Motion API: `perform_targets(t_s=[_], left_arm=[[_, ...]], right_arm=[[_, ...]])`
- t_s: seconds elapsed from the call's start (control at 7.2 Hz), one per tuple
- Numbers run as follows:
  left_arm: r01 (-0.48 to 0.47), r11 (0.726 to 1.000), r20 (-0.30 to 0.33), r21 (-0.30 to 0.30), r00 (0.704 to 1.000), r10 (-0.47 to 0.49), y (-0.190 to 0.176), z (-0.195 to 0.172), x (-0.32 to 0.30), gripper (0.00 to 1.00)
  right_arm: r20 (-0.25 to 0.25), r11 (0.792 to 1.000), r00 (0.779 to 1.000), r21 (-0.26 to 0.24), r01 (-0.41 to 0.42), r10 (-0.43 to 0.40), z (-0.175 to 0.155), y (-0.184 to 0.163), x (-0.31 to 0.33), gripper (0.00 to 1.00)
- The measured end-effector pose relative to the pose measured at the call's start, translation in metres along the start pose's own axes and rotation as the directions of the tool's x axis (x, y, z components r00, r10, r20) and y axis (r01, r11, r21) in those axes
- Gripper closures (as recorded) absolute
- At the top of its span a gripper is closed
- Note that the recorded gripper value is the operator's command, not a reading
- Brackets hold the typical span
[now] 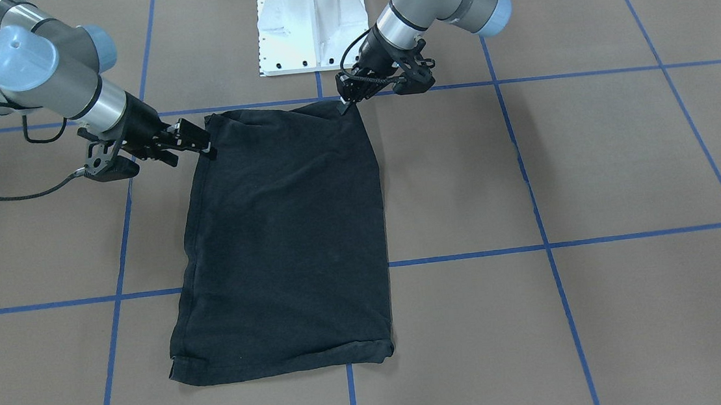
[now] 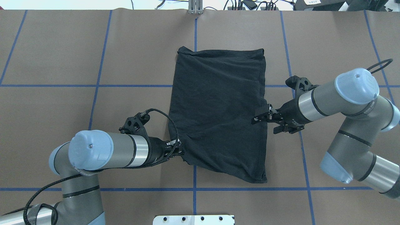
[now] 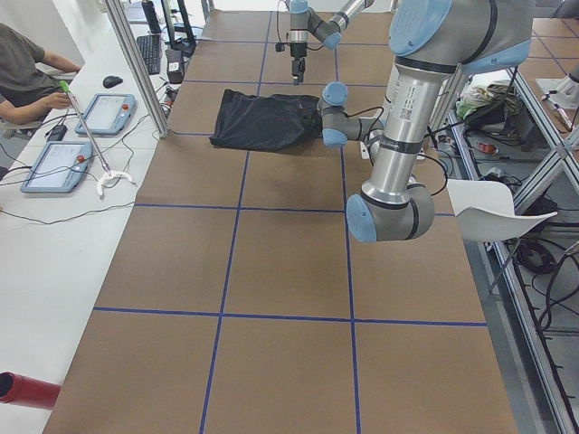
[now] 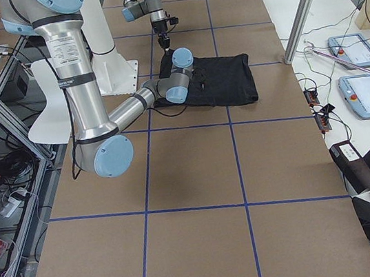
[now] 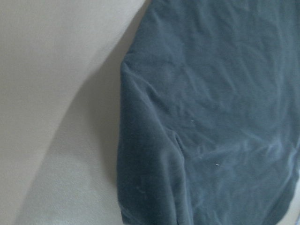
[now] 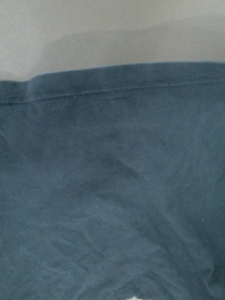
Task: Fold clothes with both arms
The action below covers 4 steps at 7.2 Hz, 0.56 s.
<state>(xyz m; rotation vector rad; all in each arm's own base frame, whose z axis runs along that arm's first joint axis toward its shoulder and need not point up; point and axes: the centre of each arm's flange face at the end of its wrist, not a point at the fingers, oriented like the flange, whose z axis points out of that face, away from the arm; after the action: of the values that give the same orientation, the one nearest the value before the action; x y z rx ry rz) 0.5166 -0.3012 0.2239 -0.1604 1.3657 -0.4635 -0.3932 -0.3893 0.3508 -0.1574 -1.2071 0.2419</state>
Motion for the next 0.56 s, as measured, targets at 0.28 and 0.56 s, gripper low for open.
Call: perform_targets(t_s=[0.28, 0.56], left_arm=[[0.0, 1.0, 0.0, -0.003, 1.0, 0.0, 0.003, -0.008, 0.005, 1.0], [0.006, 1.0, 0.003, -0.006, 1.0, -0.006, 0.004, -0.009, 0.004, 1.0]], right_arm=[[-0.011, 0.994, 0.995, 0.024, -0.103, 0.104, 0.03, 0.048, -0.009, 0.0], [-0.129, 0.981, 0.972, 0.034, -0.192, 0.194, 0.041, 0.076, -0.015, 0.0]])
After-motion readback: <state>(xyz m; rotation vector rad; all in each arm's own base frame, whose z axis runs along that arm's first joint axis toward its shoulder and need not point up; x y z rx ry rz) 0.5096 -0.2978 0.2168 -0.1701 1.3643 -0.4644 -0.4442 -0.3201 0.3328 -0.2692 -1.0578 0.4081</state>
